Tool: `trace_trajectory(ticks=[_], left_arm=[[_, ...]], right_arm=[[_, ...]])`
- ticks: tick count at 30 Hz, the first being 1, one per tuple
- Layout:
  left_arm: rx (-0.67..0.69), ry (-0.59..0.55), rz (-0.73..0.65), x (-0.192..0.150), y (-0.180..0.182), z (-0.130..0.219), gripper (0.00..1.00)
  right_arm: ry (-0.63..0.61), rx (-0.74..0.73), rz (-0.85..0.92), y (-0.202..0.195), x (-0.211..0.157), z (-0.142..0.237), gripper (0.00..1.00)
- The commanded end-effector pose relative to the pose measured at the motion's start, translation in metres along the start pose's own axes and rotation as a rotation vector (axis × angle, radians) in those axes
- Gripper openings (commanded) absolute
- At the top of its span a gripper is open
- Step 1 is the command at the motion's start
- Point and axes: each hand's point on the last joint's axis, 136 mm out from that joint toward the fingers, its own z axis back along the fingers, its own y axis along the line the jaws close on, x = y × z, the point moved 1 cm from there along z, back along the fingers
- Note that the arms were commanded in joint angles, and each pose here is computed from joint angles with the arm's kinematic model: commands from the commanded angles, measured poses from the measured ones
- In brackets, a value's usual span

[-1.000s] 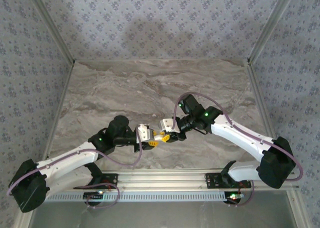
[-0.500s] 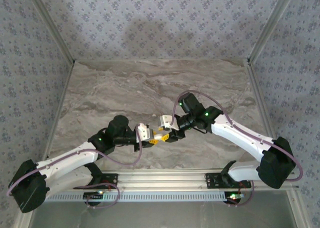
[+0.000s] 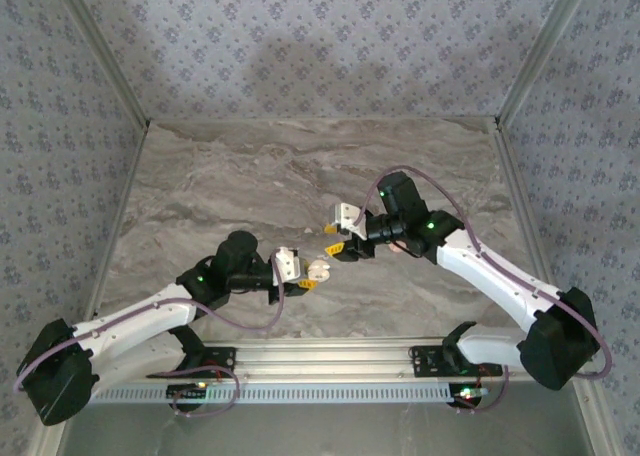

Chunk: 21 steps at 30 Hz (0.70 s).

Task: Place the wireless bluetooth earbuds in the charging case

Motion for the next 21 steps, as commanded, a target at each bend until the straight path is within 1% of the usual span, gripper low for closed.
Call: trace_trajectory(ticks=[1,5,8,13,15,18,21], left_arm=[[0.007,-0.06,-0.024,0.014,0.0,0.003,0.19],[0.132,-0.092,0.014,0.004,0.017,0.005,0.17],[0.241,-0.131,0.087,-0.002,0.036,0.015,0.17],[0.417,-0.139,0.241,-0.024,0.067,0.035,0.17],[0.472,-0.147,0.282,-0.031,0.074,0.043,0.17],[0.574,-0.139,0.38,-0.043,0.092,0.059,0.16],[0.643,-0.138,0.496,-0.056,0.11,0.075,0.15]], right_arm=[[-0.017,-0.016,-0.046,0.0,0.002,0.004,0.47],[-0.017,-0.086,-0.149,-0.011,0.003,0.011,0.47],[0.007,-0.133,-0.276,-0.019,-0.004,0.013,0.47],[0.083,-0.232,-0.62,-0.036,-0.024,0.01,0.47],[0.14,-0.268,-0.727,-0.04,-0.035,0.007,0.47],[0.211,-0.265,-0.79,-0.041,-0.041,-0.001,0.41],[0.273,-0.231,-0.719,-0.042,-0.039,-0.014,0.4]])
